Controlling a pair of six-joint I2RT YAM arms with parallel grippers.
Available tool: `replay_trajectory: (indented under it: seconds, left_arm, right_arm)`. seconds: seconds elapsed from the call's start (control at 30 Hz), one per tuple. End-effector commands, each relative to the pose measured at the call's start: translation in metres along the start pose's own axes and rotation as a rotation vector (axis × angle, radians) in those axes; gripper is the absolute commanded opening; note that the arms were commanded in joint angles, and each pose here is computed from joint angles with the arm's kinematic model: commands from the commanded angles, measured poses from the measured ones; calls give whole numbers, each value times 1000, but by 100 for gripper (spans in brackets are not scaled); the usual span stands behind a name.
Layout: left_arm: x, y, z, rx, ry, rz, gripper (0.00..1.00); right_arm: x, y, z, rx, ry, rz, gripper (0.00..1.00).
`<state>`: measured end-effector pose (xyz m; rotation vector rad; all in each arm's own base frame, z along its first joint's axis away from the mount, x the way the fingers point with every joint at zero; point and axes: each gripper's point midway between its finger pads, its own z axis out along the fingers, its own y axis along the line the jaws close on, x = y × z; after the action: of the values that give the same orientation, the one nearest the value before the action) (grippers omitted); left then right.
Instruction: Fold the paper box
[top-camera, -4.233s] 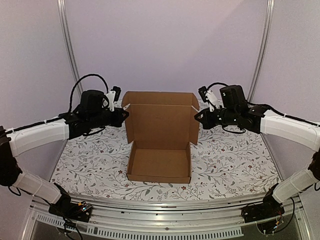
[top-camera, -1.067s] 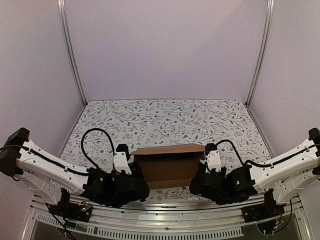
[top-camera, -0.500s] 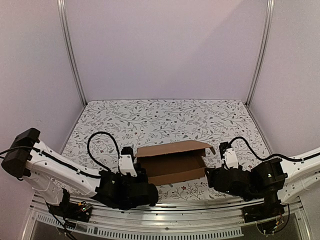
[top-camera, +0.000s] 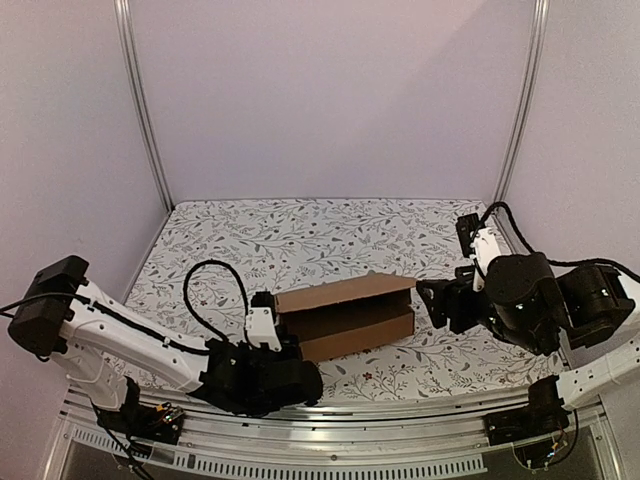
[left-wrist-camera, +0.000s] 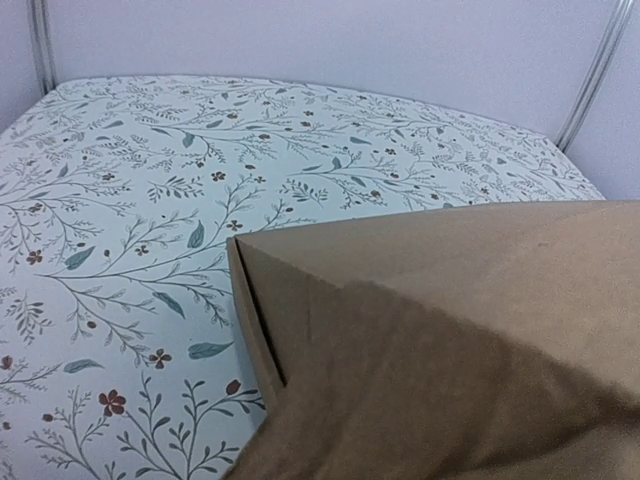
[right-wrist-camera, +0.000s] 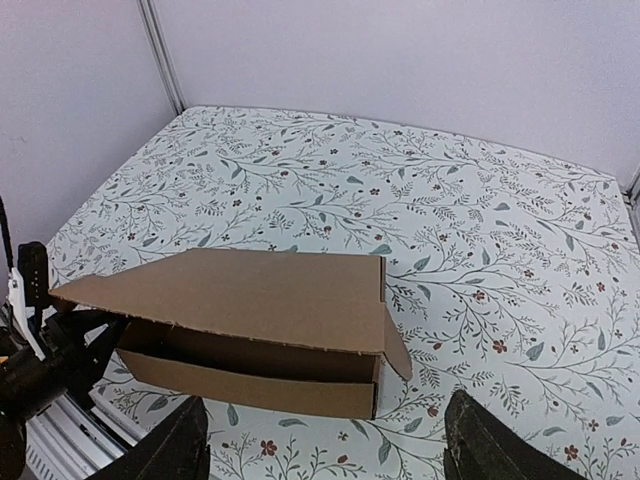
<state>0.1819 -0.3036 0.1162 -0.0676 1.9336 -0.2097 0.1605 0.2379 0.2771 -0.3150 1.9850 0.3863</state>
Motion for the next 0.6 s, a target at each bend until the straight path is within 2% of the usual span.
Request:
replay_trajectory:
  seconds: [0.0, 0.17, 0.57]
  left_arm:
    - [62, -2, 7, 44, 274, 83, 0]
    - [61, -6, 15, 52, 270, 89, 0]
    - [56, -17, 51, 58, 267, 103, 0]
  right_arm:
    - [-20, 23, 24, -33, 23, -118, 79]
    - [-38, 50, 53, -64, 32, -172, 80]
    - [-39, 45, 148, -53, 79, -133, 76]
